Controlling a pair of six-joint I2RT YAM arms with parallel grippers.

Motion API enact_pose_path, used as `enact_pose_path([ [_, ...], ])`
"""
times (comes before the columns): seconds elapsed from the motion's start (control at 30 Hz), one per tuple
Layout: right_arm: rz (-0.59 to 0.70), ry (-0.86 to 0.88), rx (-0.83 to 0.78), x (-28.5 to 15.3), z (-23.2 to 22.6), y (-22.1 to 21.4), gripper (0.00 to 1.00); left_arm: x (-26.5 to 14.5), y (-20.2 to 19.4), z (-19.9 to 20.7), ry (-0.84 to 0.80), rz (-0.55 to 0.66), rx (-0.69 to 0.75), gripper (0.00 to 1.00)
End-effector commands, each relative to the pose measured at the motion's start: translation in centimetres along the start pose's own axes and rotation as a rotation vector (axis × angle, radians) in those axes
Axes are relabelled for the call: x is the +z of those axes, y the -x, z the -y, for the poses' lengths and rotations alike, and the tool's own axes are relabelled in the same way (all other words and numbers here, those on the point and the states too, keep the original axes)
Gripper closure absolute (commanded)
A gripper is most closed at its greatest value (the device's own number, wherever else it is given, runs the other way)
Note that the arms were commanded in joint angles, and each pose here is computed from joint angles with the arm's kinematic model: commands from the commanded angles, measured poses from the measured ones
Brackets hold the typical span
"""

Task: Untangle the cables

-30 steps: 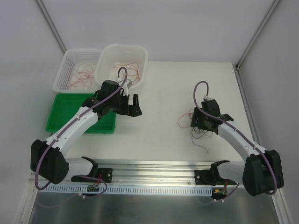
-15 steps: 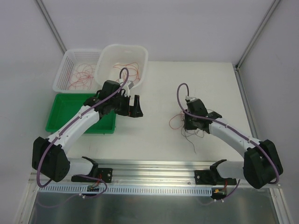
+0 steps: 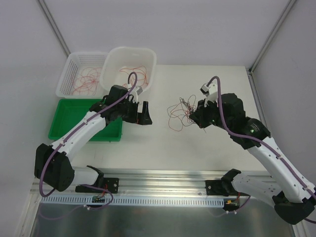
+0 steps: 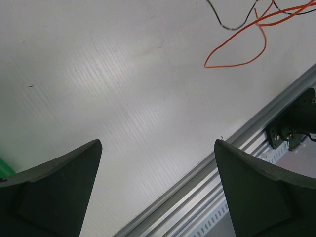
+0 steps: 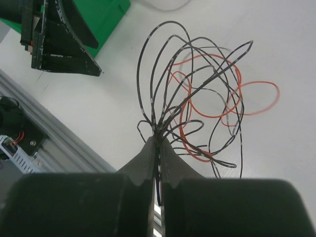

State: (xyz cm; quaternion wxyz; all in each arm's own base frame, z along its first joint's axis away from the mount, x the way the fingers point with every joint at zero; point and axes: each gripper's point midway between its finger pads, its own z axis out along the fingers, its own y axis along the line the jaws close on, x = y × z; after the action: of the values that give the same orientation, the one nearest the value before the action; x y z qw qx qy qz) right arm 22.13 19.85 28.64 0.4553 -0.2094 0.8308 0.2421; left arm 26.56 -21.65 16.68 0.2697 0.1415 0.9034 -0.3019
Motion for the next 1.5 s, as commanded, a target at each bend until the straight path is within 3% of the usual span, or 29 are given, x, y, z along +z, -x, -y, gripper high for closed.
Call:
enact_pose_path([
  [0.0, -0.078, 0.111, -0.041, 0.0, -1.6, -2.1, 0.99, -0.5, 0.5, 2.5, -0.1, 0.006, 0.048, 0.01],
  [0.27, -0.07, 0.213, -0.06, -0.3, -3.1, -2.7, 0.99, 0.4, 0.4, 8.2, -0.264, 0.048, 0.11, 0.04],
  [0.43, -0.059, 0.258, -0.065, -0.9, -3.9, -2.8, 0.99, 2.0, -1.0, 10.6, -0.34, 0.031, 0.072, 0.19],
  [0.67, -0.032, 0.3, -0.066, -1.7, -4.5, -3.0, 0.99, 3.5, -0.8, 11.6, -0.341, 0.057, 0.064, 0.27],
  [1.1, 0.013, 0.348, -0.063, -2.7, -5.5, -2.3, 0.99, 6.0, -3.0, 13.8, -0.473, 0.102, 0.273, 0.3],
  [1.23, 0.015, 0.35, -0.064, -2.9, -5.5, -2.3, 0.99, 6.2, -3.6, 13.9, -0.506, 0.109, 0.28, 0.44],
  [1.37, 0.013, 0.301, -0.073, -2.7, -4.6, -2.6, 0.99, 6.1, -3.5, 13.7, -0.494, 0.121, 0.274, 0.89],
  [1.47, -0.009, 0.169, -0.071, -2.0, -2.1, -3.6, 0.99, 5.1, -3.2, 13.6, -0.468, 0.133, 0.276, 1.0],
])
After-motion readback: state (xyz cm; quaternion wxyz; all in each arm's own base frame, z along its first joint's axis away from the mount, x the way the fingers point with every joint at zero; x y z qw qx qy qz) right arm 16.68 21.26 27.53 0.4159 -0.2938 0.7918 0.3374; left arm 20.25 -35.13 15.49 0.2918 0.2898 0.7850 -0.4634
